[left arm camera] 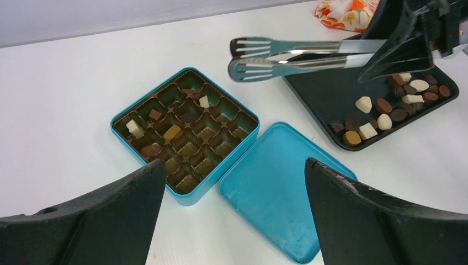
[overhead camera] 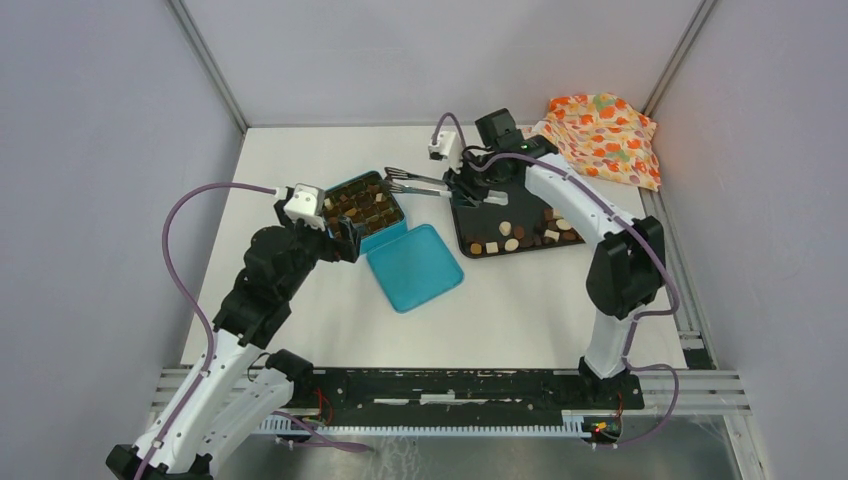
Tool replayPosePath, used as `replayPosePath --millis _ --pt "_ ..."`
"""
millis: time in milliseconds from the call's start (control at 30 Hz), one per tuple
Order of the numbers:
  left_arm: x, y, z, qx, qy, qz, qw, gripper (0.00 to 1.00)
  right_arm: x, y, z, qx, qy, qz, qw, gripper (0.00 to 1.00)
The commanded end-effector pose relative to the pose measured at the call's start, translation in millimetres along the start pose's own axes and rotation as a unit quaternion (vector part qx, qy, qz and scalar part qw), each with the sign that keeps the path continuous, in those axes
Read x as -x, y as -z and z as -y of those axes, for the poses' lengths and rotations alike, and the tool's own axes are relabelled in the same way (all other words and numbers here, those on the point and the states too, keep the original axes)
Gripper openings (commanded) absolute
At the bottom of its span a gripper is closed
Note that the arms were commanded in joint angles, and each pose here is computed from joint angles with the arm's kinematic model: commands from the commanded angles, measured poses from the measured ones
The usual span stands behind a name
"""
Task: Pack the chocolate
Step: Place the fake chocolate in the packing box.
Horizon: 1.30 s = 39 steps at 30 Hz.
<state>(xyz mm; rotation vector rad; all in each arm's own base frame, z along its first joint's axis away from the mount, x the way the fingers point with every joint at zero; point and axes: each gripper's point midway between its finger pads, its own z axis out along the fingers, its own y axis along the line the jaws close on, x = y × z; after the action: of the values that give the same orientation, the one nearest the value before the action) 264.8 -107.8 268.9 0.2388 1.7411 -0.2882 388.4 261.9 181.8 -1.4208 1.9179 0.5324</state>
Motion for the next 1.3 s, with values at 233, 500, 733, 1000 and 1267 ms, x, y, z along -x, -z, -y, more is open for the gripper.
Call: replayPosePath --millis 233,500,733,1000,1267 --pt "15.0 4.5 0.5 -0.003 0.003 0.025 1.0 1.0 14.9 -39.0 -7.1 -0.001 0.026 -0.039 0.999 0.16" --pt "15.1 4.5 0.2 -0.002 0.003 0.025 1.0 1.0 6.5 -56.8 -10.0 0.005 0.023 -0.057 0.998 0.2" --pt "15.3 4.5 -0.3 -0.001 0.003 0.025 1.0 1.0 3.8 -65.1 -12.3 0.008 0.024 -0.065 0.998 0.29" --pt "15.4 4.7 -0.6 0.0 0.003 0.026 1.0 1.0 3.8 -67.0 -11.4 0.004 0.027 -0.068 0.997 0.37" --pt "15.9 5.1 -0.5 -0.001 0.003 0.027 1.0 1.0 5.9 -65.3 -7.3 -0.007 0.028 -0.07 0.997 0.4"
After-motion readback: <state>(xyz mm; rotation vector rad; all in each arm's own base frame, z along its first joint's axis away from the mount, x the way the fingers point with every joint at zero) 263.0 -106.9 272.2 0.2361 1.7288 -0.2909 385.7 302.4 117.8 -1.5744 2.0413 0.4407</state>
